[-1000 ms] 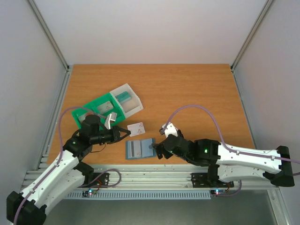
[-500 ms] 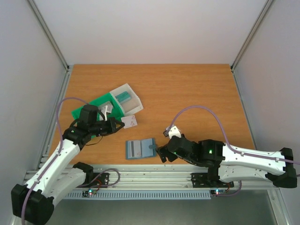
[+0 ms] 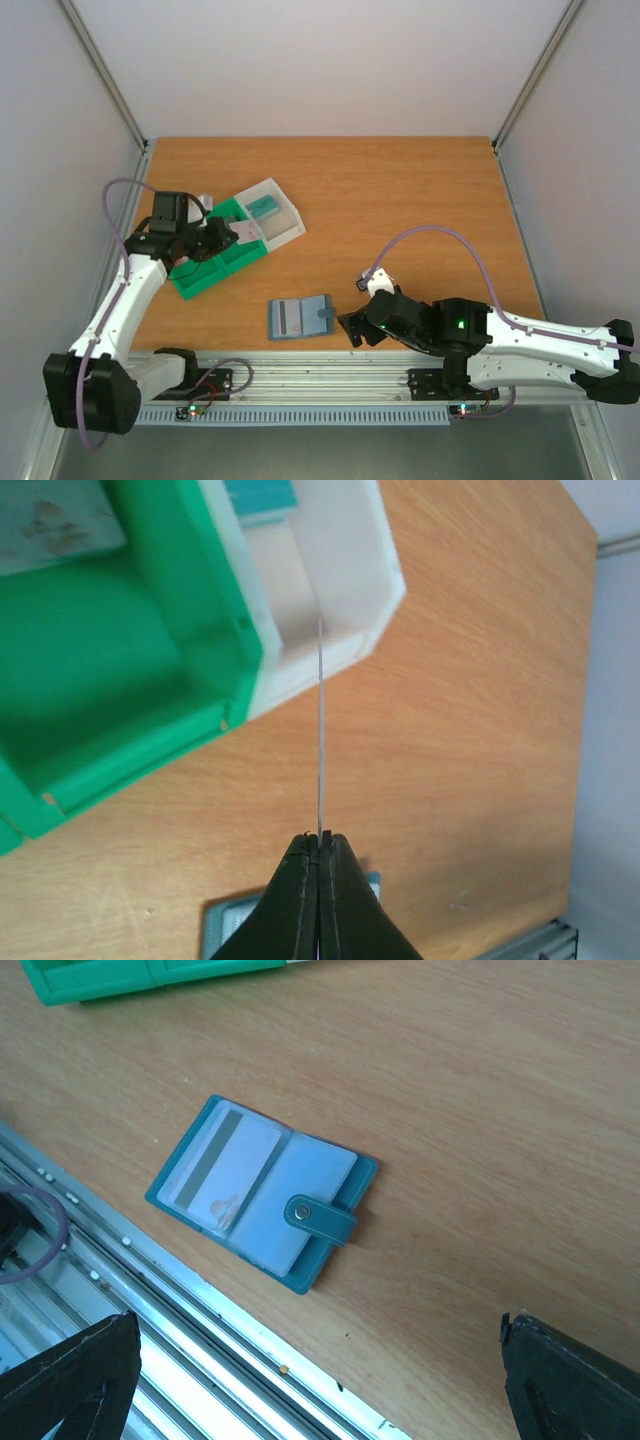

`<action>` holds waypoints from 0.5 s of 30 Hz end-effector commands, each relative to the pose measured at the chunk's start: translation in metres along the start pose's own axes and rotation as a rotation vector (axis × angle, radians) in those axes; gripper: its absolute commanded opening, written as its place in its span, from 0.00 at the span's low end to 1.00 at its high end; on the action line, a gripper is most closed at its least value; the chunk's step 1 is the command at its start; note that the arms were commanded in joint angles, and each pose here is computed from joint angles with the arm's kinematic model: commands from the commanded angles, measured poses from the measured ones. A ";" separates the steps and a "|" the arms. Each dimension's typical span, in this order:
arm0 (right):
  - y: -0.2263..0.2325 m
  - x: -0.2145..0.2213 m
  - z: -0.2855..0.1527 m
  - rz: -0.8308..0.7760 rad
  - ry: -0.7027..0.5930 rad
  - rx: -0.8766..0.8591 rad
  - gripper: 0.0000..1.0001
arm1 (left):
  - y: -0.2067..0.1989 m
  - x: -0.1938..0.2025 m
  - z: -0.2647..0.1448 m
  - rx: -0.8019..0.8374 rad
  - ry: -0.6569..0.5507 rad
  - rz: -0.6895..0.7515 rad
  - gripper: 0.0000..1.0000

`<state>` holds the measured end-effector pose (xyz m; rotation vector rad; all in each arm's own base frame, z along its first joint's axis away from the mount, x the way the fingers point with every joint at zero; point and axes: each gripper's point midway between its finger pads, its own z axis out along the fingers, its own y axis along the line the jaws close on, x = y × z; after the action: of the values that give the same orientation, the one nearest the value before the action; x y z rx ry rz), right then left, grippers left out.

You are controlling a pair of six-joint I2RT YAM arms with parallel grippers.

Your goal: Take the credit cards out of the card holder

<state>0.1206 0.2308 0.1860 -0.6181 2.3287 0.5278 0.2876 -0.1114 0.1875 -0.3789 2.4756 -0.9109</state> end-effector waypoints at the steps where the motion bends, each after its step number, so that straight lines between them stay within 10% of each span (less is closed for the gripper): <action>1: 0.001 -0.010 -0.011 0.008 -0.029 -0.003 0.98 | 0.016 -0.021 -0.001 -0.065 -0.023 -0.033 0.00; 15: -0.002 -0.013 -0.016 0.023 -0.035 0.003 0.98 | 0.063 -0.071 0.013 -0.219 -0.074 -0.158 0.00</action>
<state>0.1203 0.2271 0.1874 -0.6206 2.3353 0.5117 0.3322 -0.0496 0.1588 -0.6639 2.5281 -0.7015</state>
